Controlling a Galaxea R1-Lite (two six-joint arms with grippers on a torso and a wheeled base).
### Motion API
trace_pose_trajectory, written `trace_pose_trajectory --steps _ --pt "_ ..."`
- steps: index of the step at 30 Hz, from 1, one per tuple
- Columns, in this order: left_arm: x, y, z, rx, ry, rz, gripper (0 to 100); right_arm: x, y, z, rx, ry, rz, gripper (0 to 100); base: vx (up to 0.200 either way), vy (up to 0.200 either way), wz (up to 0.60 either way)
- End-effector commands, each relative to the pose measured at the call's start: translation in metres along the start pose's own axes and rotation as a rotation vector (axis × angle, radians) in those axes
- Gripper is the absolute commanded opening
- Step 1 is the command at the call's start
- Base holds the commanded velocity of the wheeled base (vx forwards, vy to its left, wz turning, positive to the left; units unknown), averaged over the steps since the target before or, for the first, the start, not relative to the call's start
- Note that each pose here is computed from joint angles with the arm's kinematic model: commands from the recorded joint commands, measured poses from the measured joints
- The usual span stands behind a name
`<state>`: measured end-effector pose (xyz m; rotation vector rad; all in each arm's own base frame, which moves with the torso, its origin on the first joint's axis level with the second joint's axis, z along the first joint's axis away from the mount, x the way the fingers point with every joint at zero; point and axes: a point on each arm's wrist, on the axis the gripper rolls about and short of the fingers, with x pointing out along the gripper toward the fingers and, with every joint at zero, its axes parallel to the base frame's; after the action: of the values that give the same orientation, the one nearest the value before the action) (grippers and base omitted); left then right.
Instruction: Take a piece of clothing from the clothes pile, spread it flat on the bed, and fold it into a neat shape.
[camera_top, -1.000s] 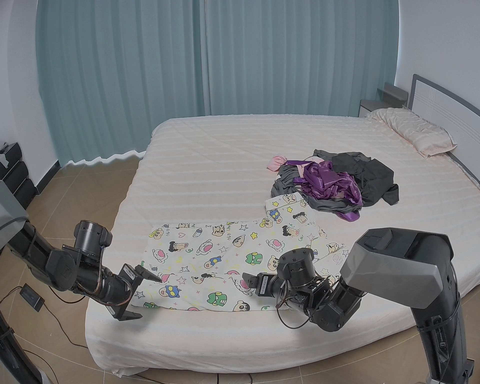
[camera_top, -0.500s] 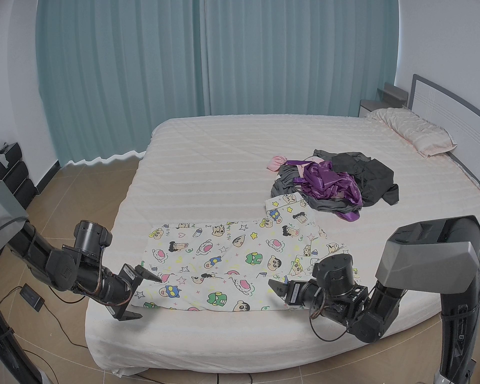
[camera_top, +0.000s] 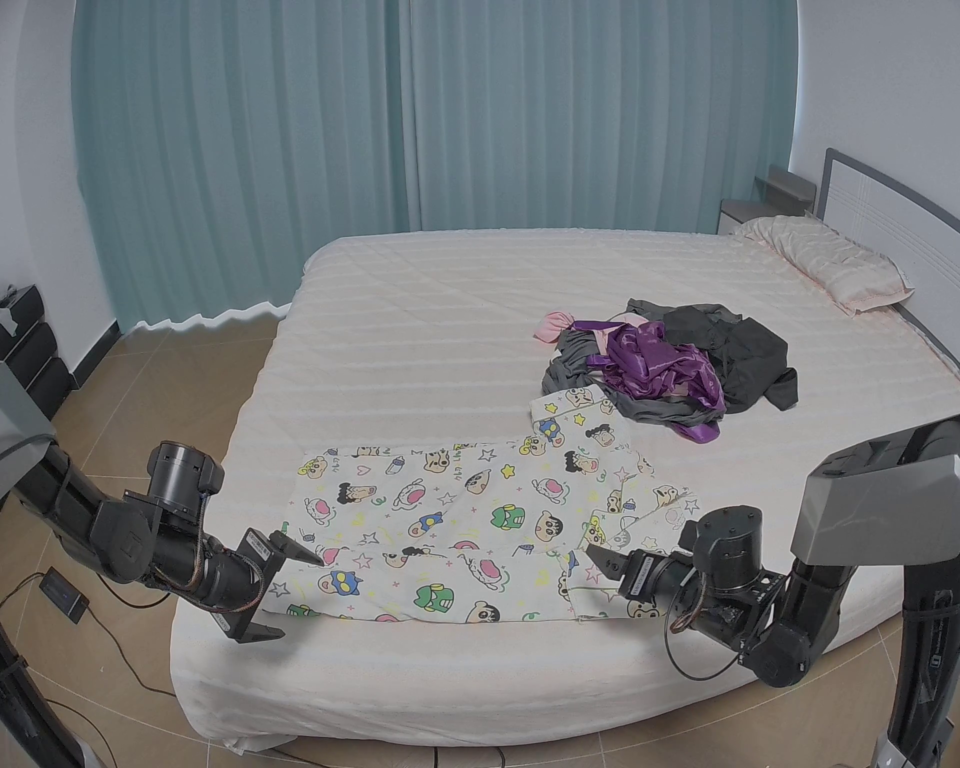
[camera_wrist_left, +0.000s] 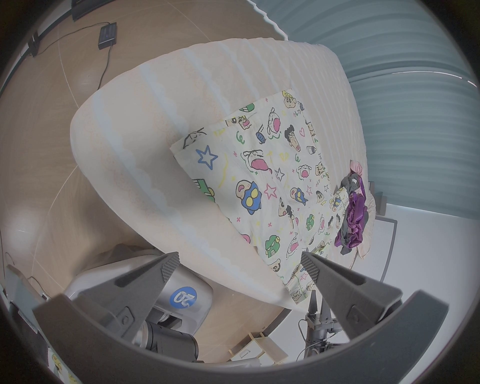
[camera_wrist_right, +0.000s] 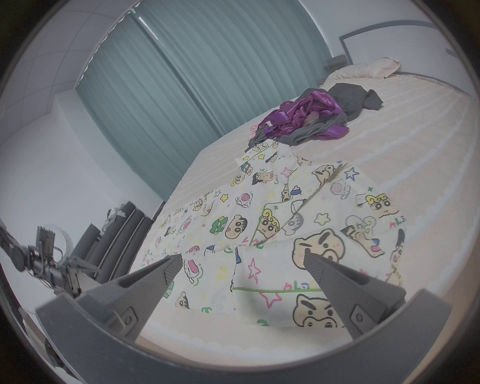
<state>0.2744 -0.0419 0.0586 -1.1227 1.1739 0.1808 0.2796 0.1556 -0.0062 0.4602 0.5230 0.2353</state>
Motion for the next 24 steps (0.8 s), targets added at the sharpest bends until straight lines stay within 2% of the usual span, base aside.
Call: trace_pose_trajectory --steps 1,4,18,24 --pt "-0.0004 -0.0001 -0.0001 -0.009 -0.002 -0.003 100 -0.0179 -0.0105 0.0136 0.079 -0.049 -0.016 100 0.200 0.000 0.00" --pt "-0.0005 -0.0014 0.0019 -0.014 -0.010 -0.021 100 -0.0188 -0.0175 0.0144 0.097 -0.053 -0.035 100 0.200 0.000 0.00" --pt "0.0003 -0.0013 0.0022 -0.018 -0.012 -0.023 100 -0.0197 -0.0165 0.0151 0.097 -0.056 -0.031 100 0.200 0.000 0.00" --pt "0.0011 -0.0009 0.0024 -0.019 -0.014 -0.019 100 -0.0195 -0.0167 0.0147 0.097 -0.055 -0.032 100 0.000 0.000 0.00"
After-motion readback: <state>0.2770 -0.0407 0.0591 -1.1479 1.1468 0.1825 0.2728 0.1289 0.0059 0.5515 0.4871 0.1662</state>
